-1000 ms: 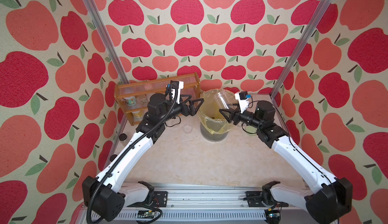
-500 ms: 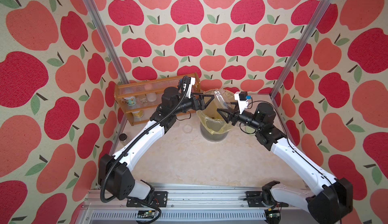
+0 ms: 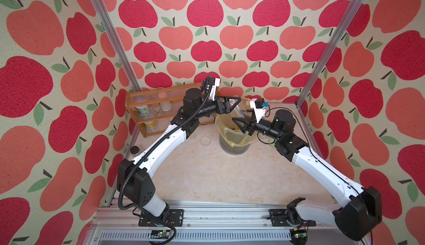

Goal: Empty moldy mung beans from jars
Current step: Pour the moldy mung beans from the jar into the trash bin.

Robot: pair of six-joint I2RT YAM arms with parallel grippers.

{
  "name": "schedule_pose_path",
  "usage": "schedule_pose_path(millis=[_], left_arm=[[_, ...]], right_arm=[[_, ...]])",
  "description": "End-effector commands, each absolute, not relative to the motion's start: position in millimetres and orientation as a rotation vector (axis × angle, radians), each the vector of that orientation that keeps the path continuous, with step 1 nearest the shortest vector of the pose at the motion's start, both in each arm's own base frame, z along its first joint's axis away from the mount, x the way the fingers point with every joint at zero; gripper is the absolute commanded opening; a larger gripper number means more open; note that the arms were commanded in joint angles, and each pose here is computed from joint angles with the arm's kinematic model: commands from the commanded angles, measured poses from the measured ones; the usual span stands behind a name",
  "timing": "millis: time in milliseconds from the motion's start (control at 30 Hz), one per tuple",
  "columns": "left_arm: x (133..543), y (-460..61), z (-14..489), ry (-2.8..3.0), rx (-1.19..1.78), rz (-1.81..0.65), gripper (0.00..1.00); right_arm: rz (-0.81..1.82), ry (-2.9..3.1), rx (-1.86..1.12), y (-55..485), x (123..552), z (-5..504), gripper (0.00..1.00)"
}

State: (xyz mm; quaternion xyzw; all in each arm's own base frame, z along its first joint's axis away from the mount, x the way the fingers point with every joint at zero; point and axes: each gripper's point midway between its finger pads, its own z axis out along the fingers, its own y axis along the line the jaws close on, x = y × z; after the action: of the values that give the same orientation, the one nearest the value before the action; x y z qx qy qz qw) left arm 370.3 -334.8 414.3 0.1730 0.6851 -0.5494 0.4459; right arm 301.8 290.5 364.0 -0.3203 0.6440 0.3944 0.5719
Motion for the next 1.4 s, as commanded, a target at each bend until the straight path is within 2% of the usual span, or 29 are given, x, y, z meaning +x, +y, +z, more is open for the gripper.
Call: schedule_pose_path(millis=[0, 100, 333, 467, 567, 867, 1167, 1367], left_arm=[[371, -340, 406, 1.739, 0.451, -1.386, 1.0], [371, -339, 398, 1.748, 0.439, -1.355, 0.98], [379, -330, 394, 1.788, 0.409, -1.275, 0.73], [389, -324, 393, 1.82, 0.378, -1.314, 0.68], [396, -319, 394, 1.829, 0.34, -1.32, 0.6], [398, -310, 426, 1.763, 0.334, -1.317, 0.52], [408, -298, 435, 1.761, 0.245, -1.343, 0.47], [422, -288, 442, 1.74, 0.158, -1.432, 0.46]], right_arm=[[0.883, 1.415, -0.751, 292, 306, 397, 0.35], [0.89, 1.422, -0.753, 298, 312, 397, 0.35], [0.887, 1.419, -0.726, 305, 327, 397, 0.36], [0.856, 1.418, -0.705, 304, 334, 399, 0.38], [0.85, 1.403, -0.702, 304, 337, 402, 0.42], [0.838, 1.339, -0.703, 306, 338, 406, 0.61], [0.818, 1.262, -0.686, 301, 334, 410, 0.84], [0.789, 1.227, -0.666, 295, 334, 409, 0.88]])
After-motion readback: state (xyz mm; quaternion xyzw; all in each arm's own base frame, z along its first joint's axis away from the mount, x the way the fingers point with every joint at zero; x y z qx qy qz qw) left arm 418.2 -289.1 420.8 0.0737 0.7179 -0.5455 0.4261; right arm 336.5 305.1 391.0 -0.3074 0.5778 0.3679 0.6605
